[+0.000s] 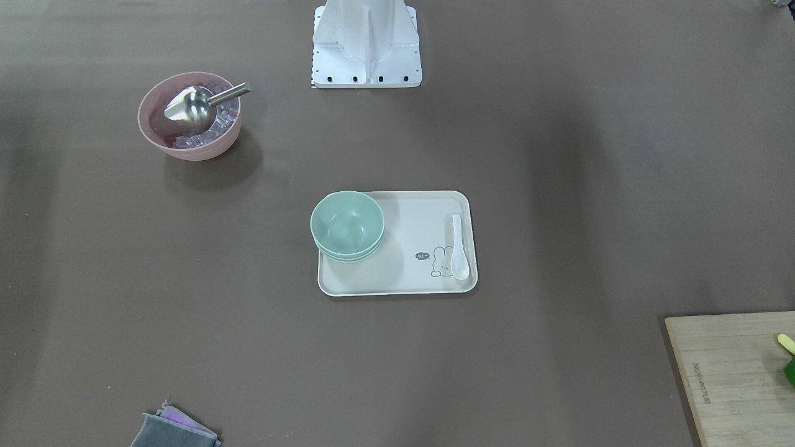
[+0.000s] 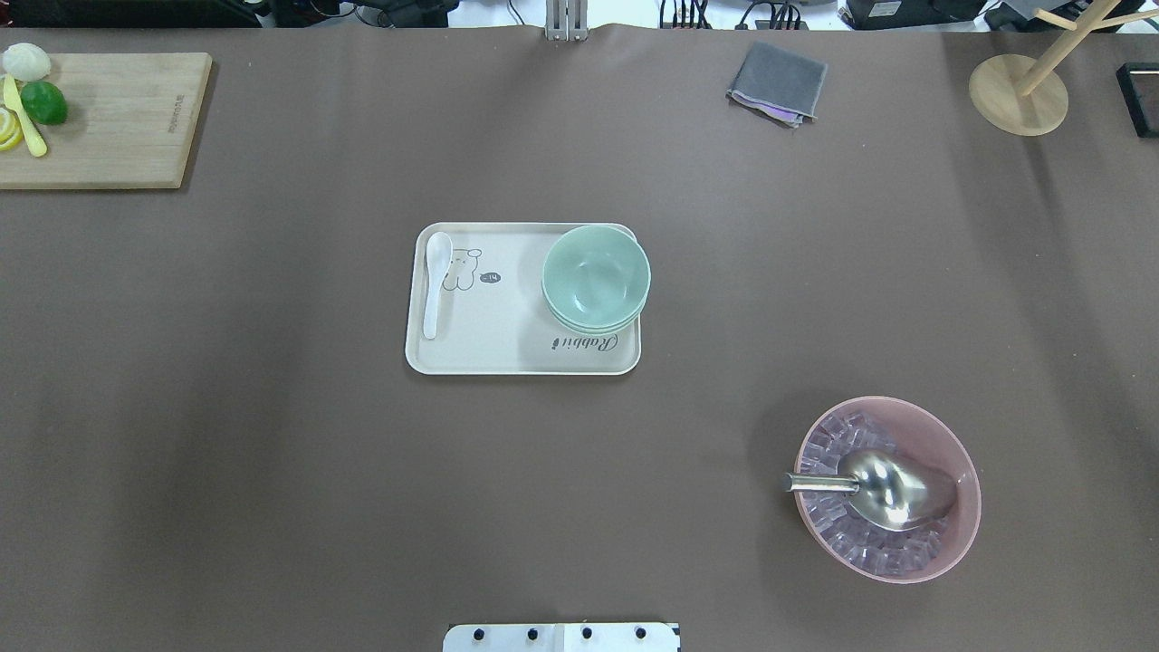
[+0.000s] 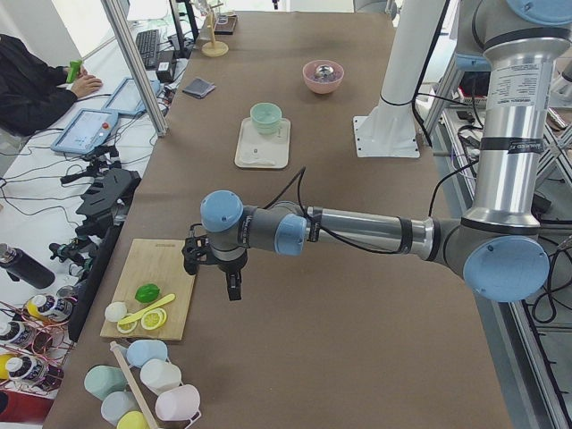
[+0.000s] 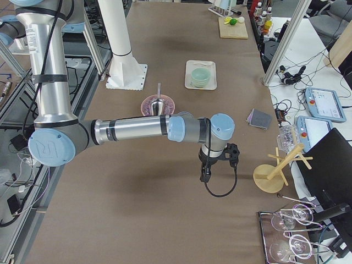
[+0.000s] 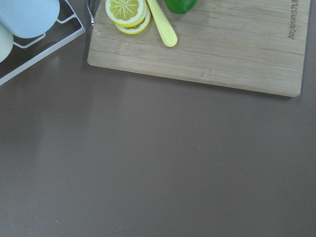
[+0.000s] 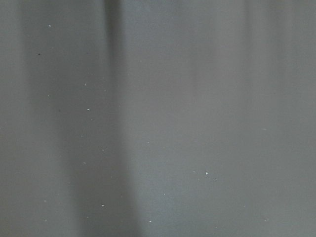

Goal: Stack green bowls together

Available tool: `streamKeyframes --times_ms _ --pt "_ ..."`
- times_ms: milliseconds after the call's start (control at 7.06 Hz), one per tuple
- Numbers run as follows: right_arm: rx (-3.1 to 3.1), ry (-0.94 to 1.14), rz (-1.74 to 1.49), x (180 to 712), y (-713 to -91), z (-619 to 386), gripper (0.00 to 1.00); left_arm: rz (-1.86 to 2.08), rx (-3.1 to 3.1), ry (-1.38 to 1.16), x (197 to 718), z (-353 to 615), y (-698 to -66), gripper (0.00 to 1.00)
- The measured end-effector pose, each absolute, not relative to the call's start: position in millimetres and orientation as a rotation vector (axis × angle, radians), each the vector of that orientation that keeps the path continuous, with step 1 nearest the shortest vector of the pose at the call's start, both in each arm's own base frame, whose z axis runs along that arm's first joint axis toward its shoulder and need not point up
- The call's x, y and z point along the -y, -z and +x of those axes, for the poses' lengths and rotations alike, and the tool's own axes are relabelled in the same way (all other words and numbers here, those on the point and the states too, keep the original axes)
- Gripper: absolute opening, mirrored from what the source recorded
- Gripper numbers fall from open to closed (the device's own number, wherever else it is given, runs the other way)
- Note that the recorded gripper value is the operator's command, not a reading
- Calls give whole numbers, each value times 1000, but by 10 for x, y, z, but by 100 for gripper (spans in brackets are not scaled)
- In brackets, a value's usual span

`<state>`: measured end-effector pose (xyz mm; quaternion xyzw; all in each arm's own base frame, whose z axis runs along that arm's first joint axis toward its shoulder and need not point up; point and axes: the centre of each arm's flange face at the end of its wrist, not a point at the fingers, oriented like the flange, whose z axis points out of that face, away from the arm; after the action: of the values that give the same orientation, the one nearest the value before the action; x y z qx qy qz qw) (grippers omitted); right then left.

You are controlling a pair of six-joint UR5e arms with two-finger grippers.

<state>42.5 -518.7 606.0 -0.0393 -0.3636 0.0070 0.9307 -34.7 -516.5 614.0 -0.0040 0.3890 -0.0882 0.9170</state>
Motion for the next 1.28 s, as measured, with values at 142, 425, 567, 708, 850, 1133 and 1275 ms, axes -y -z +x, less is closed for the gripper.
streamKeyframes --times_ms 142,425,567,708,850,1133,1275 --pt "745 -15 -80 5188 -6055 425 100 -8 -801 178 5154 -384 -6182 98" --pt "745 -14 -79 5193 -6047 424 100 -6 -801 174 5153 -399 -6192 98" --pt "745 -14 -79 5194 -6046 424 100 -4 -801 173 5164 -400 -6187 98" --pt "746 -14 -78 5194 -6046 424 100 -2 -801 172 5174 -400 -6175 98" --pt "746 -14 -78 5194 -6046 424 100 0 -801 171 5184 -400 -6166 98" --pt "746 -14 -78 5193 -6046 424 100 2 -802 171 5202 -398 -6154 98" --pt "747 -14 -79 5190 -6049 424 100 1 -802 170 5207 -394 -6152 98"
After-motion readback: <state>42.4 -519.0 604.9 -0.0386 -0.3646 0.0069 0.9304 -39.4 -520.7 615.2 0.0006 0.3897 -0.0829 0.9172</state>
